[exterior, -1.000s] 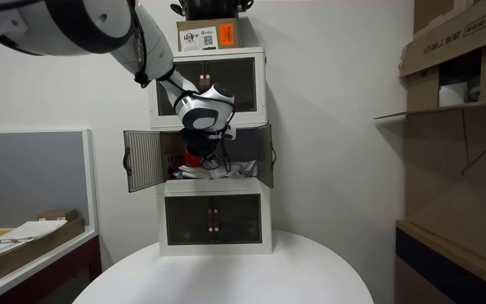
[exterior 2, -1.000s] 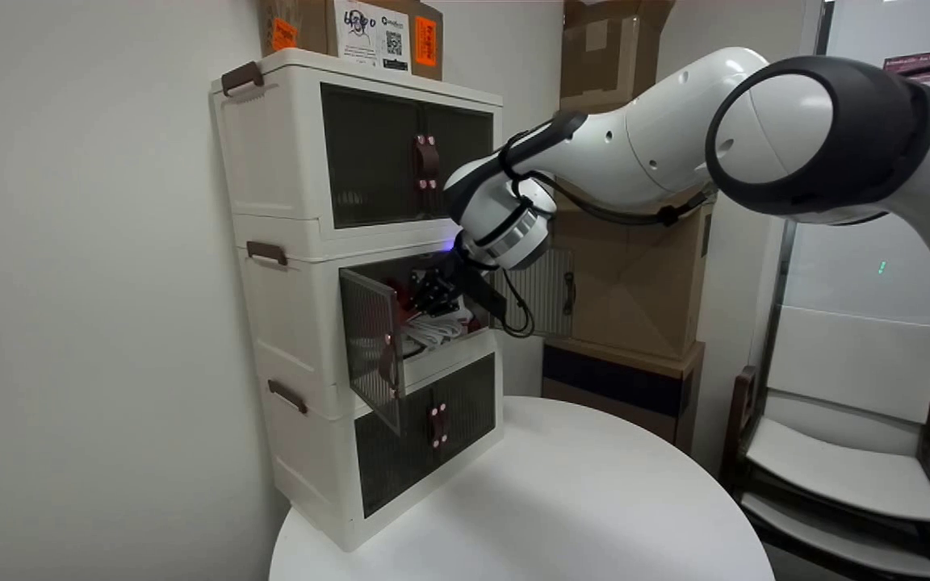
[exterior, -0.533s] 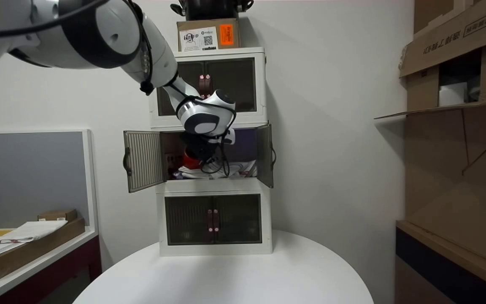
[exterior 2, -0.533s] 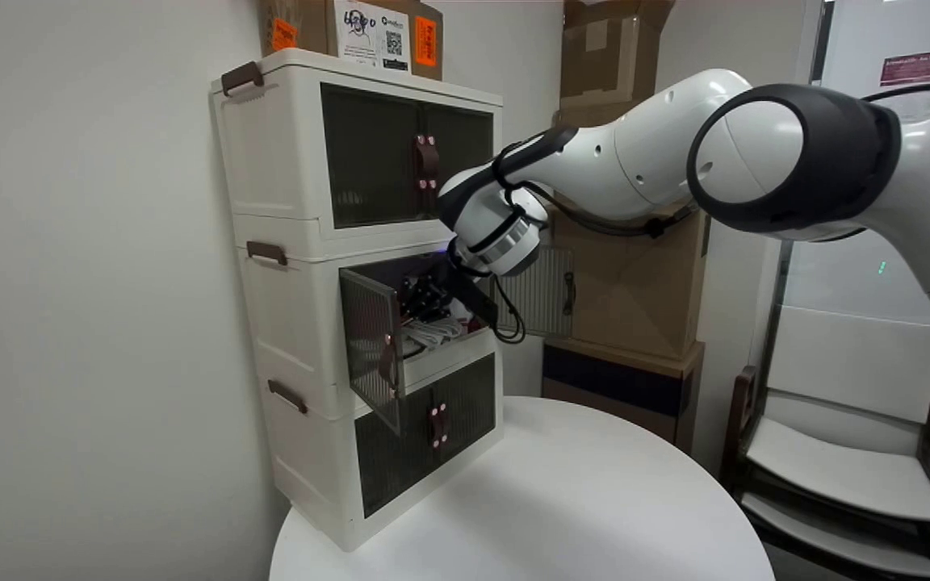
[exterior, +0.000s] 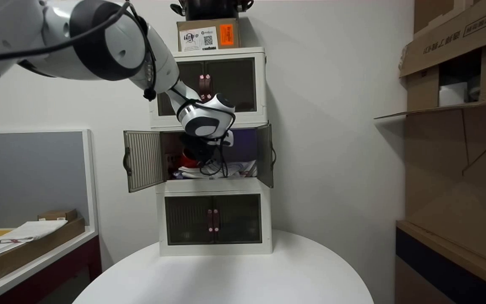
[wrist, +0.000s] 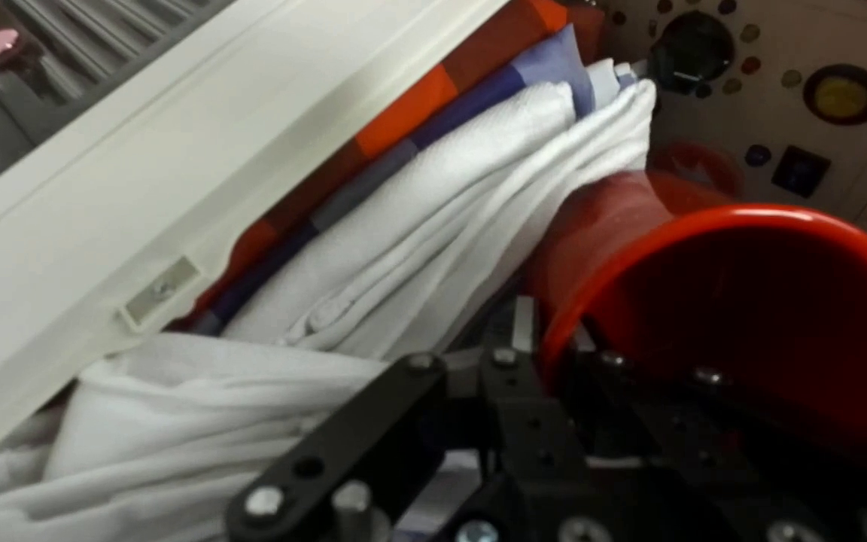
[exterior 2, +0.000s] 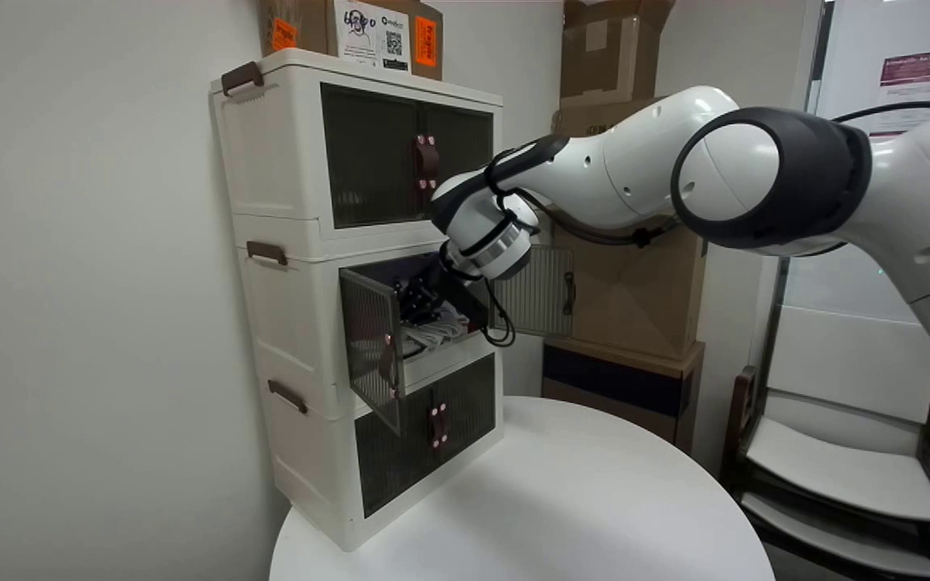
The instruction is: Put the red cup inside the middle cabinet
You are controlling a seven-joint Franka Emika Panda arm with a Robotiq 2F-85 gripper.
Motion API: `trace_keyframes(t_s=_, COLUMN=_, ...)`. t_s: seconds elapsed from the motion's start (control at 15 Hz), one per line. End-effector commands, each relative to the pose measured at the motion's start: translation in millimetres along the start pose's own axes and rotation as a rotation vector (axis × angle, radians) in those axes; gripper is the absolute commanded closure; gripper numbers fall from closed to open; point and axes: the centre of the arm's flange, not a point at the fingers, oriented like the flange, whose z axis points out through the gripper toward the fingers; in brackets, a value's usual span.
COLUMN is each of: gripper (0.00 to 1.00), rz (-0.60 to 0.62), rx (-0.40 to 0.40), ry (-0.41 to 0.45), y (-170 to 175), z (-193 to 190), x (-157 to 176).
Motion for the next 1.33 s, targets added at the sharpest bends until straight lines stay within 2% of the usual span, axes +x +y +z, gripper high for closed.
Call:
trace_keyframes(t_s=0.0, gripper=0.98, rz=-0.001, rx=0.019, ry=0.007, y=-10, z=10, x=16)
trace_keyframes(t_s=0.13, gripper=0.98, rz=-0.011, rx=0.014, ry=0.011, y=-13, z=12, x=17)
trace_keyframes(t_s=0.2, gripper=0.69, rz=-0.016, rx=0.014, ry=0.011, y=-15, z=12, x=19)
trace_keyframes(t_s=0.27, gripper=0.68, rz=-0.023, rx=0.013, ry=0.016, y=-18, z=11, x=21)
trace_keyframes(t_s=0.33, gripper=0.61, rz=-0.027, rx=0.015, ry=0.02, y=-19, z=10, x=22)
trace_keyframes(t_s=0.87, gripper=0.02, rz=-0.034, rx=0.015, ry=0.037, y=-22, z=-2, x=24)
trace_keyframes(t_s=1.27, gripper=0.0, rz=-0.069, rx=-0.005, ry=0.071, y=-24, z=-36, x=23)
